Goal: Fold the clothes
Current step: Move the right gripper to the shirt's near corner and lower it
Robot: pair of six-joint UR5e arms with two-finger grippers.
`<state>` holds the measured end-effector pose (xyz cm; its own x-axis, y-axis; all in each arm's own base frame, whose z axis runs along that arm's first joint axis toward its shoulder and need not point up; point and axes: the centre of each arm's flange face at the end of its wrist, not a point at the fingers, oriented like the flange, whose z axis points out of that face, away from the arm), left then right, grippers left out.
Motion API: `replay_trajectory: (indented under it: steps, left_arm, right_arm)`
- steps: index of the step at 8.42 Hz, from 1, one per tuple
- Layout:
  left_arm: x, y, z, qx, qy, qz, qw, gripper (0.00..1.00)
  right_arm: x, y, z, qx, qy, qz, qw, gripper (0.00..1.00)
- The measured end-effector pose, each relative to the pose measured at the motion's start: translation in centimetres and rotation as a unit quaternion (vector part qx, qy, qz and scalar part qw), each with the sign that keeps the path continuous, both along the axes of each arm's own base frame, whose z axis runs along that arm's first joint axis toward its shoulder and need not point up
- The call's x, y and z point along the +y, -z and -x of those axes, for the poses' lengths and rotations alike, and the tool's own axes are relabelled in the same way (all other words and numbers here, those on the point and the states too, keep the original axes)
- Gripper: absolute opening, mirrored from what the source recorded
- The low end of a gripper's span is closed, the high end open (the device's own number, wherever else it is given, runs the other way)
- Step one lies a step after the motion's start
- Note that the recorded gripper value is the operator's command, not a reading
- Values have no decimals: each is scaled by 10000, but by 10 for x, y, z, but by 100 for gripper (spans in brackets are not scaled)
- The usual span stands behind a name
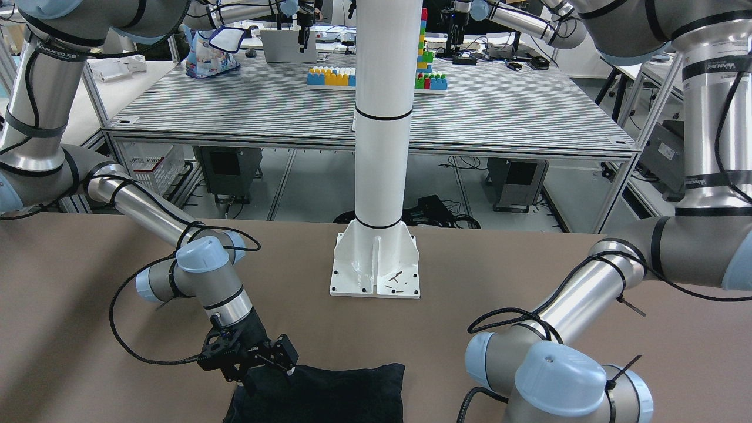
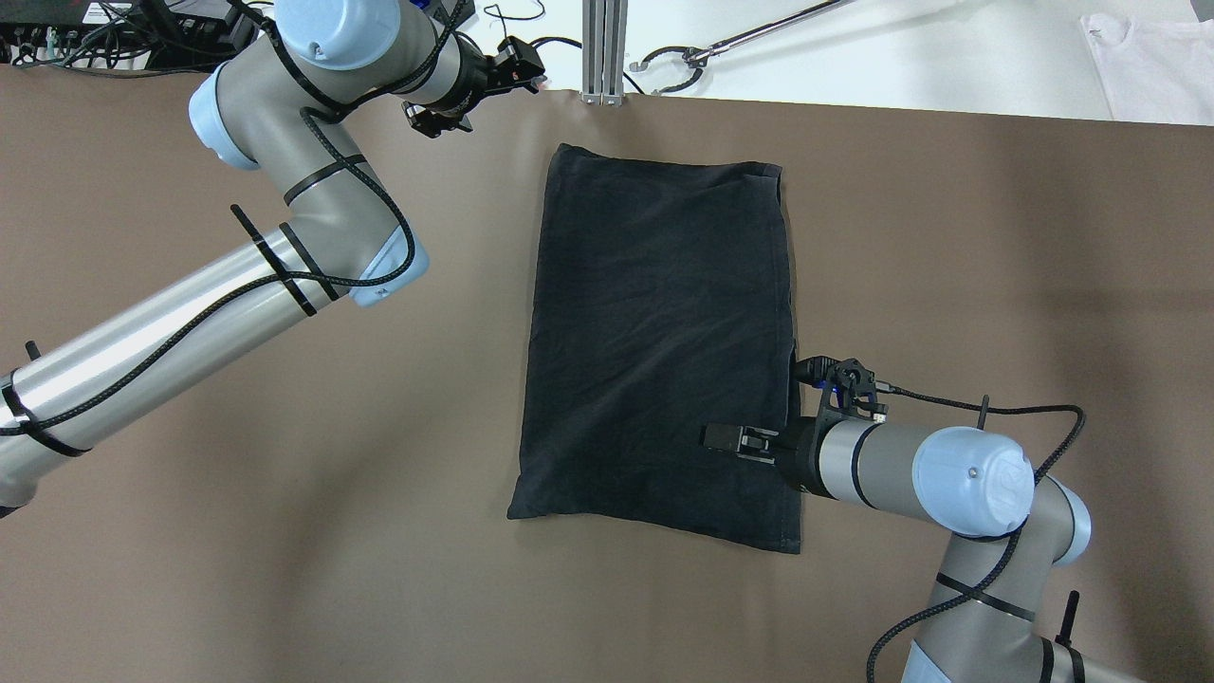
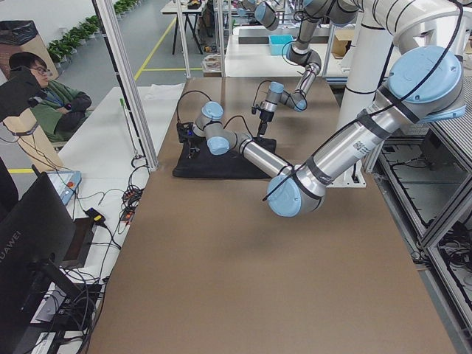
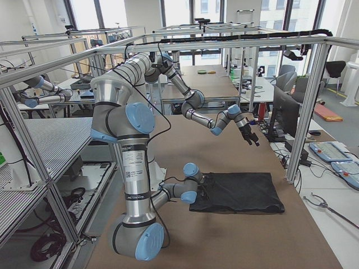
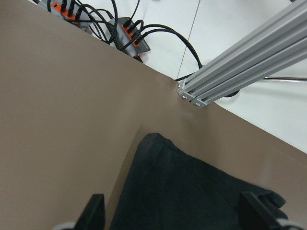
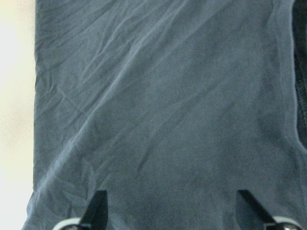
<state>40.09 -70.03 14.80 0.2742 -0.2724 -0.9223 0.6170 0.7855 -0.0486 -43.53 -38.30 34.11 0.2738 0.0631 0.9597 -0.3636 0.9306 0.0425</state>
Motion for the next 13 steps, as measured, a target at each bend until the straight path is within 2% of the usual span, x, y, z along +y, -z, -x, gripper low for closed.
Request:
replay_trajectory:
  steps: [1,4,7,10,13]
  left_arm:
    - [-1,0,-1,-6,-1,8,10000,100]
    - [-4,1,-3,-32,19,22,10000,100]
    - [-9,0,-6,-79,70,27,9999,100]
    - [-13,4,-8,-94,69,16,9999,100]
    - [-13,13,-9,-77,75,-8,9999,100]
  right_arm:
    - [-2,-10,5,-6,-18,45,10000,94]
    - [-32,-31,-1,379,-128,-298,9988,94]
    - [-59,-36,10,565,-220,-390,9974,94]
    - [-72,-22,24,611,-250,-398,9970,94]
    - [-73,-43,19,743,-254,-309,9964,94]
